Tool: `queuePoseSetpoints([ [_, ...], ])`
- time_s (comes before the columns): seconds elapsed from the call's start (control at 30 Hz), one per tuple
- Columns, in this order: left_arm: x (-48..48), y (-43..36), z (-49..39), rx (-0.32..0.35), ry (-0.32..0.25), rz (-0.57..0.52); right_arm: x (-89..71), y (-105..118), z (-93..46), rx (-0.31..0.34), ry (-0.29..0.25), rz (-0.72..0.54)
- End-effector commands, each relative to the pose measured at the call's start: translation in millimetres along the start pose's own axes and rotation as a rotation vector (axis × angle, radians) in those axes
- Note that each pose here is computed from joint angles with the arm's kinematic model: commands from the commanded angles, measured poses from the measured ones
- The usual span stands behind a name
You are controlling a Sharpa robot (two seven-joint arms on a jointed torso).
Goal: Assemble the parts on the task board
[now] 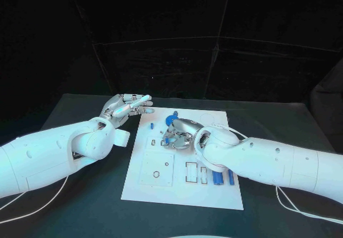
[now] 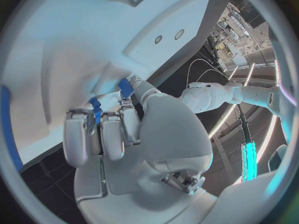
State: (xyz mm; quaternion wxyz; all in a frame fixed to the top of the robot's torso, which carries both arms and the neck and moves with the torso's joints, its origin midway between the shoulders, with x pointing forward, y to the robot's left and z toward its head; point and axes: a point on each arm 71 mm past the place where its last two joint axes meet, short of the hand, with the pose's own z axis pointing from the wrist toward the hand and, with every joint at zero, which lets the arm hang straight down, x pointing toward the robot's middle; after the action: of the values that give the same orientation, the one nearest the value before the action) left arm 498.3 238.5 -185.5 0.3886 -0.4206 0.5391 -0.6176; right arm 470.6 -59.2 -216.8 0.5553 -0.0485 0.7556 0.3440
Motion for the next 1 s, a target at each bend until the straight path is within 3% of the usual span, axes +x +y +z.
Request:
queuePoseSetpoints([
  [0.03, 0.9, -1.5, 0.5, 0.006, 0.011, -0.007, 2.9, -2.7, -0.6, 0.014, 0.022, -0.012],
  [0.7, 0.3, -1.1, 0.6, 0.003, 0.010, -0.007, 0.7, -3.3, -2.2, 0.018, -0.005, -0.018],
  [1.0, 0.2, -1.1, 0.7, 0.003, 0.009, -0.007, -2.3, -0.1, -3.3, -0.014, -0.050, 0.004],
])
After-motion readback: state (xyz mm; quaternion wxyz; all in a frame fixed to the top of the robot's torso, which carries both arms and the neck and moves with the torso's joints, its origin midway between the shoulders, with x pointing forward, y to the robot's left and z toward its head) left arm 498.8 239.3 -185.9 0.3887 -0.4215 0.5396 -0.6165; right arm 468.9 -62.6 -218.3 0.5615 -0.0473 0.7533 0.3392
